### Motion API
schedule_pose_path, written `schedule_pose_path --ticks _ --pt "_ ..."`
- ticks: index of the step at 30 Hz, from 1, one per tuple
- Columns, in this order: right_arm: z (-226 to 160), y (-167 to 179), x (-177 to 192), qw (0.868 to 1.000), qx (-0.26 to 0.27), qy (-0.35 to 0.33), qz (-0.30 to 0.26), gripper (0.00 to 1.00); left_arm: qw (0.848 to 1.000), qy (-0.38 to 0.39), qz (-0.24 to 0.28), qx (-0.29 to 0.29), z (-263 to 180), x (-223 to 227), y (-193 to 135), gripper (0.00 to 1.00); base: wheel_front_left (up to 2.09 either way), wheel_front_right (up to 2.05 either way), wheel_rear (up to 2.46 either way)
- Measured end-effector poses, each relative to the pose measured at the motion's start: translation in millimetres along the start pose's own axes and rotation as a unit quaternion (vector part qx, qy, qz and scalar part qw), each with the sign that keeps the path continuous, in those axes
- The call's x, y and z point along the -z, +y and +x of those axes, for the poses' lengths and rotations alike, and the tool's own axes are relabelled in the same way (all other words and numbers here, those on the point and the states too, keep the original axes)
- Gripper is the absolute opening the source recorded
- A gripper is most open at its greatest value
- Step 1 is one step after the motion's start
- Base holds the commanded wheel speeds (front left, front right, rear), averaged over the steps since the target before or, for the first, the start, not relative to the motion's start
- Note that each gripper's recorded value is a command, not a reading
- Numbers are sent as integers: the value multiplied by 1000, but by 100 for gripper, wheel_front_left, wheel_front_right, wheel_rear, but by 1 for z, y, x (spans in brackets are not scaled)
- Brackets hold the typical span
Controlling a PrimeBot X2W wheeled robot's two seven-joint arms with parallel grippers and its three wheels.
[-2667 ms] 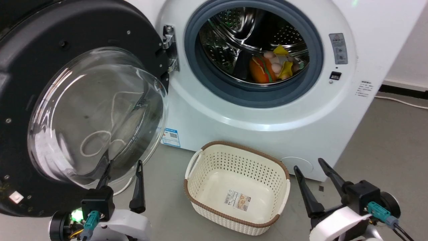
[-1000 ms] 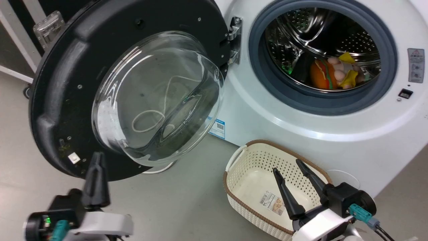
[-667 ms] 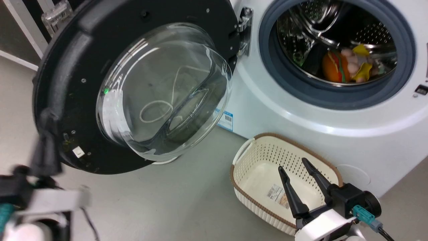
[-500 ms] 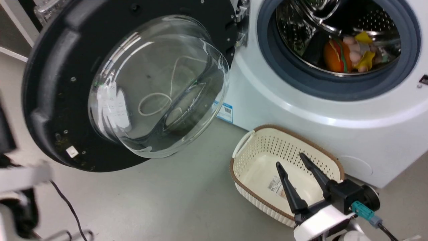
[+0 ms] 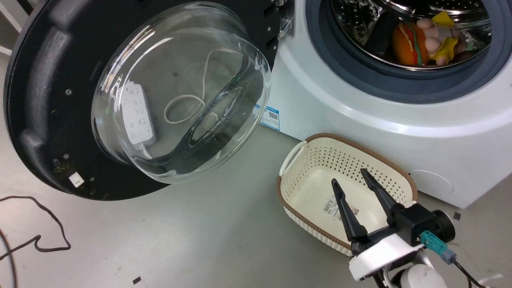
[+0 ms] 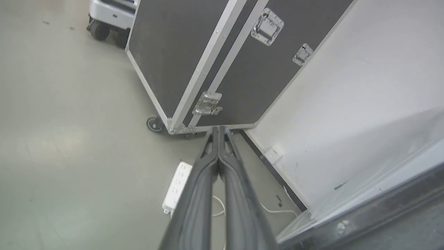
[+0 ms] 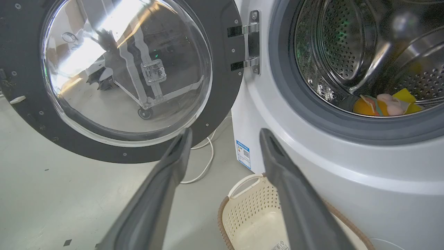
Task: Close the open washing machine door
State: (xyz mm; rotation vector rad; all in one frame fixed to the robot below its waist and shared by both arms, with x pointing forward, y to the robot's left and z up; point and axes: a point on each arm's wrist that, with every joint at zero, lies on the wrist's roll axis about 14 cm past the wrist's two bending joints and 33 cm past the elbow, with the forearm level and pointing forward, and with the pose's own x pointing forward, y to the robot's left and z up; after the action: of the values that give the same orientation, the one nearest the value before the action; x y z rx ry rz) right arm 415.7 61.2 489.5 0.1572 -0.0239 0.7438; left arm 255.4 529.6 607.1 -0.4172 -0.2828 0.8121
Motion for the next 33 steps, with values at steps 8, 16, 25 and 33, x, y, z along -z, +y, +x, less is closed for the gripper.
schedule_pose_path --ticks 8,16,25,33 --pt "0 -2 -4 1000 3 -4 -2 100 957 184 -223 28 -8 62 -18 0 0 0 0" --pt "-3 -3 -13 1000 8 -13 -9 100 902 266 -312 133 -42 66 -56 0 0 0 0" --pt "-21 -10 -38 998 35 -35 -24 100 837 361 -351 215 -106 94 -86 0 0 0 0" --pt "-60 -50 -56 991 115 -52 -42 100 762 444 -373 288 -169 133 -141 0 0 0 0"
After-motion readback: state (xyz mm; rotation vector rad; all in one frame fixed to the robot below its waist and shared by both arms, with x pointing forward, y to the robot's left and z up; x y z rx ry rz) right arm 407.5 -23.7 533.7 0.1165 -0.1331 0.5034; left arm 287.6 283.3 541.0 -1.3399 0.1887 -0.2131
